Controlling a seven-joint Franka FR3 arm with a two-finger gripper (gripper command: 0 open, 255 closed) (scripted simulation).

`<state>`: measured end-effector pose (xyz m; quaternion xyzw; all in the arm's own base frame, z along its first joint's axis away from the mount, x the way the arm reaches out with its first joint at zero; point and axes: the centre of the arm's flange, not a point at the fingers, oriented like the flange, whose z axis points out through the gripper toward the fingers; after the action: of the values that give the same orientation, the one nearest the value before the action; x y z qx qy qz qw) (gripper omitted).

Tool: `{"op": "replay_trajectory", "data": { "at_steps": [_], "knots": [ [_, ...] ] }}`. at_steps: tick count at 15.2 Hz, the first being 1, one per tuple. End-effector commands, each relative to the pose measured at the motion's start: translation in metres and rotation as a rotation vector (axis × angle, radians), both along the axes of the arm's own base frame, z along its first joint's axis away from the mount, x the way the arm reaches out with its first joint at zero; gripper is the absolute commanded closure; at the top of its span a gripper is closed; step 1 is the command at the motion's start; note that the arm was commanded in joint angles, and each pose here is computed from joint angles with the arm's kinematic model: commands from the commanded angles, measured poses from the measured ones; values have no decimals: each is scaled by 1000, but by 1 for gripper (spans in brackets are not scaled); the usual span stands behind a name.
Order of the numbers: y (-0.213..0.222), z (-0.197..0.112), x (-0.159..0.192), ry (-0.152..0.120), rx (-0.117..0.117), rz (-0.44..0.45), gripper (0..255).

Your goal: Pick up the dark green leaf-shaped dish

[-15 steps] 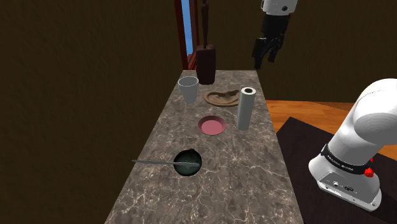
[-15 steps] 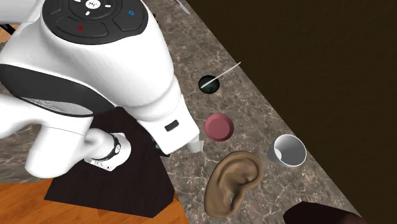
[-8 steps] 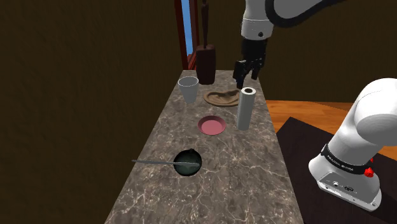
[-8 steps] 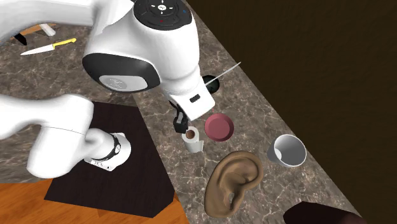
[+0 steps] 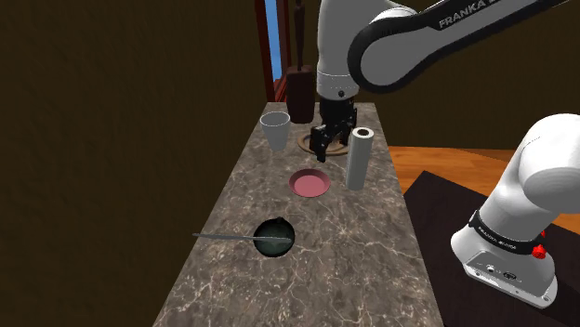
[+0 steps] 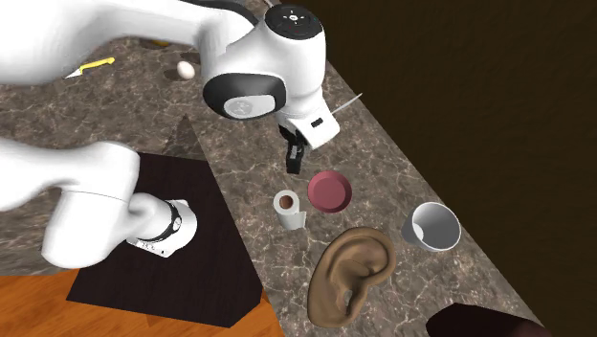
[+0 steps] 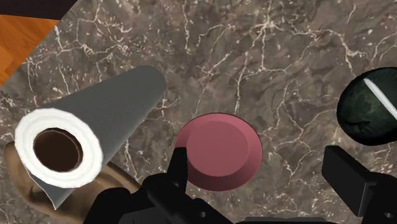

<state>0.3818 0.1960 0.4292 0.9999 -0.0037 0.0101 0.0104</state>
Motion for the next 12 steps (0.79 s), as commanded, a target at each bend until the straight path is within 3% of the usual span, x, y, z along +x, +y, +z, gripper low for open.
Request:
{"op": "replay_trajectory", "data": {
  "at_steps": [1, 12],
  "knots": [
    [22, -16, 5, 2, -5, 6, 0],
    [136, -109, 32, 17, -41, 41, 0]
  ]
}}
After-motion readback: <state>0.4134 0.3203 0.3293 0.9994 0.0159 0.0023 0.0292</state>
